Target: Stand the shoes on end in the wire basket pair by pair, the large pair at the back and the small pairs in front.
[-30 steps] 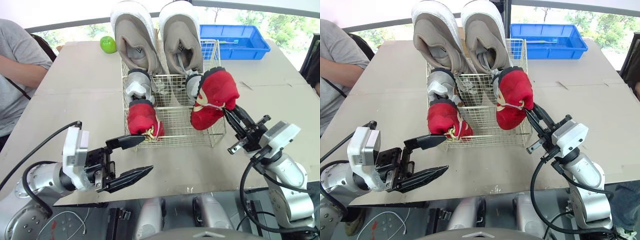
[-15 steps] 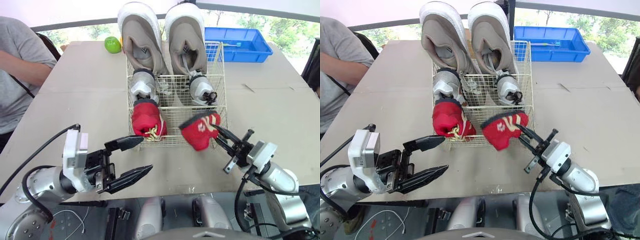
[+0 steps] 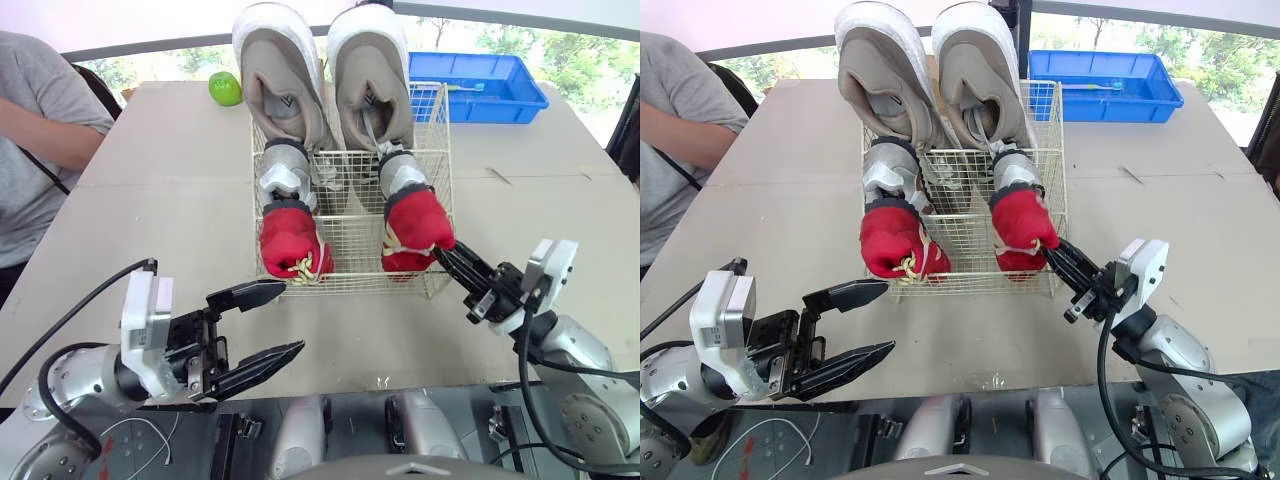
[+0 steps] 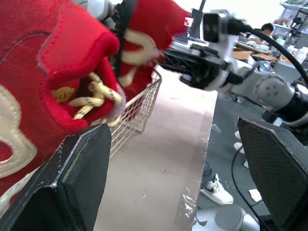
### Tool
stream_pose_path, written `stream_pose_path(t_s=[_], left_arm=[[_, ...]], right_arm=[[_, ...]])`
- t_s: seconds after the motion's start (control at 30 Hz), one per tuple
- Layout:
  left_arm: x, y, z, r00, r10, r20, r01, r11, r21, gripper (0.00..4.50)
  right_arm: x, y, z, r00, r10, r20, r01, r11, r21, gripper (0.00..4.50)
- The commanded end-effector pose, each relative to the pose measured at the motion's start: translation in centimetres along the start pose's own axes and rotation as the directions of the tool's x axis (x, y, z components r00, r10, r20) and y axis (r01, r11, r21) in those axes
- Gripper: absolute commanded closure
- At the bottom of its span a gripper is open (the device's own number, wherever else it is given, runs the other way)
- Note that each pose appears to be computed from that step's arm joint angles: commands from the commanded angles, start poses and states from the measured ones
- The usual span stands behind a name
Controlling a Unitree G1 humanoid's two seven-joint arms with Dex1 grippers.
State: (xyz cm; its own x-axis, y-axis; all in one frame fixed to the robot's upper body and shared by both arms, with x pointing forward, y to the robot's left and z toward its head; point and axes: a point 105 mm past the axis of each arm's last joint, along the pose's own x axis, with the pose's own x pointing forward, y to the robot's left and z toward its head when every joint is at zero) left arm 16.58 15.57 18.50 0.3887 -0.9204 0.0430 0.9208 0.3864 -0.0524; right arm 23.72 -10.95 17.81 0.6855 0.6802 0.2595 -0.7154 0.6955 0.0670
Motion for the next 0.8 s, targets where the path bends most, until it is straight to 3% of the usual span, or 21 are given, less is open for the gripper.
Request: stream_pose_path(t_s=[0.03,0.23,0.5,0.53,0.6,0.8], left_arm=[[0.1,-0.6,0.6,1.0,-0.024,0.01,0.024,0.999,0.044,0.0],[0.2,-0.4,0.6,1.0,-0.018,0.013,0.017,0.999,0.042,0.0],[0.0,-0.8,0.1,1.0,-0.016,0.011,0.016,1.0,0.019,0.0],[0.0,-0.8,0.0,1.0,-0.018,0.01,0.017,1.0,0.017,0.0],[0.0,-0.9,-0.1,1.0,-0.019,0.008,0.018,1.0,0.006,0.0],[-0.4,-0.3,-0.4,1.0,0.015,-0.017,-0.015,0.999,-0.033,0.0]], right_arm=[[0.6,0.3,0.5,0.999,-0.037,0.007,0.037,0.999,-0.033,4.49],[-0.8,0.1,-1.7,0.993,-0.074,-0.093,0.071,0.997,-0.036,4.49],[-1.7,-0.9,-2.1,0.989,-0.095,-0.11,0.104,0.991,0.084,4.49],[-1.9,-0.8,-2.3,0.989,-0.078,-0.127,0.089,0.993,0.083,3.91],[-2.2,-0.4,-2.4,0.987,-0.042,-0.153,0.053,0.996,0.07,3.32],[-3.1,-0.9,-0.4,0.987,0.016,-0.159,-0.018,1.0,-0.011,0.33]])
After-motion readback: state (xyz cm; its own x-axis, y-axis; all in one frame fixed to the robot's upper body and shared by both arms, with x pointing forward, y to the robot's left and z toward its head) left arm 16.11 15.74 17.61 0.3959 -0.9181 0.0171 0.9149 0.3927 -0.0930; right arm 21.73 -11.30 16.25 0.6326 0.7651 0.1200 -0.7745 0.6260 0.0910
